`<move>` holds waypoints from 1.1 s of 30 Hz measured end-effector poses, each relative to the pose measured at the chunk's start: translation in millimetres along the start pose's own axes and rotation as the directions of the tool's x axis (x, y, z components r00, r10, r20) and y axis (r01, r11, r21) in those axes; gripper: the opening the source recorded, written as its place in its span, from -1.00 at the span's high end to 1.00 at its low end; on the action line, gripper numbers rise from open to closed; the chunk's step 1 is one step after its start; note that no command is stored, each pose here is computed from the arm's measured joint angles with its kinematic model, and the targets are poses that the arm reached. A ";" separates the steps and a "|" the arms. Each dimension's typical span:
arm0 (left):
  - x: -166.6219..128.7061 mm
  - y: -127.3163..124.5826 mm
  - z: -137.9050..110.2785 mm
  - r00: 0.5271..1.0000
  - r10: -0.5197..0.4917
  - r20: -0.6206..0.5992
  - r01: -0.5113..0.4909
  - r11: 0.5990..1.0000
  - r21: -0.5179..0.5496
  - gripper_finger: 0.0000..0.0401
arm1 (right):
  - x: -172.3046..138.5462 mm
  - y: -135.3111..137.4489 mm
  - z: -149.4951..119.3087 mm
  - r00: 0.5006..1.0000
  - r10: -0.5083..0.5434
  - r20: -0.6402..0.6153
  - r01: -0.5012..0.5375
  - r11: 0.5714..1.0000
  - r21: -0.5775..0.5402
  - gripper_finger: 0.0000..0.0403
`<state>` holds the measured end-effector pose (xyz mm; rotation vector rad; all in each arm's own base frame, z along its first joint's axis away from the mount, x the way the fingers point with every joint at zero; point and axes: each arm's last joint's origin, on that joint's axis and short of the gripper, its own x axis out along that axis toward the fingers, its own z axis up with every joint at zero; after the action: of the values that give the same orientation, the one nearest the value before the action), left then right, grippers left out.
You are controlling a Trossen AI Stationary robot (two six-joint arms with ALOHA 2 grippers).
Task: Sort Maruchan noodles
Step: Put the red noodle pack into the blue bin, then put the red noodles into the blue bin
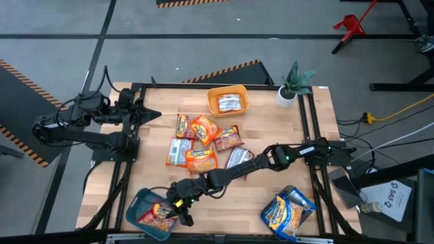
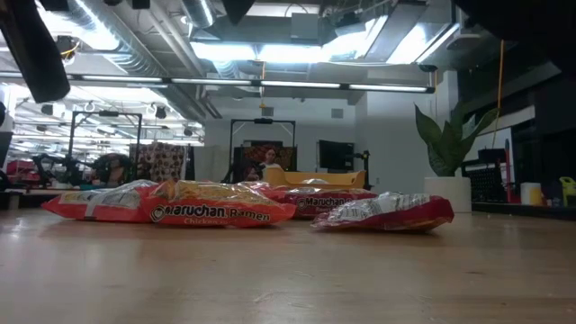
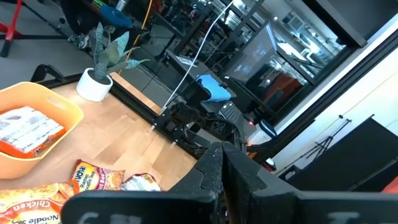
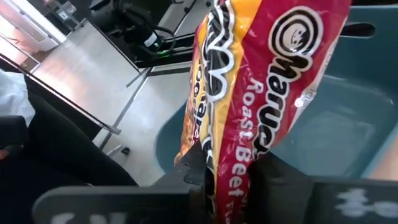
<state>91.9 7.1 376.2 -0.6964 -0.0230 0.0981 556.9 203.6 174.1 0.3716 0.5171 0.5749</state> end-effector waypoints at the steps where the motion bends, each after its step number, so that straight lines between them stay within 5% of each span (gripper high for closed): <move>1: 0.0 0.0 0.0 1.000 0.000 0.000 0.000 1.000 0.000 1.00 | 0.1 0.1 -0.1 1.000 0.000 -0.001 0.000 1.000 -0.001 0.71; 13: 0.0 2.4 -4.0 0.999 0.011 -0.053 -0.011 1.000 0.002 1.00 | -4.2 -11.2 5.0 1.000 -0.025 0.015 0.025 1.000 0.006 0.06; 24: -2.1 11.3 -16.5 0.977 0.084 -0.198 -0.085 0.996 0.001 1.00 | -24.8 -9.5 25.0 0.996 -0.091 -0.021 0.089 0.992 -0.086 0.12; 33: 4.1 18.0 -45.9 0.833 0.123 -0.540 -0.140 0.990 0.010 1.00 | -104.5 17.8 75.4 0.963 -0.209 -0.171 0.192 0.975 -0.108 0.12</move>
<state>96.9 -8.1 329.4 -0.7360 0.5721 0.0298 516.3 140.8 280.6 0.1778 0.6931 0.4353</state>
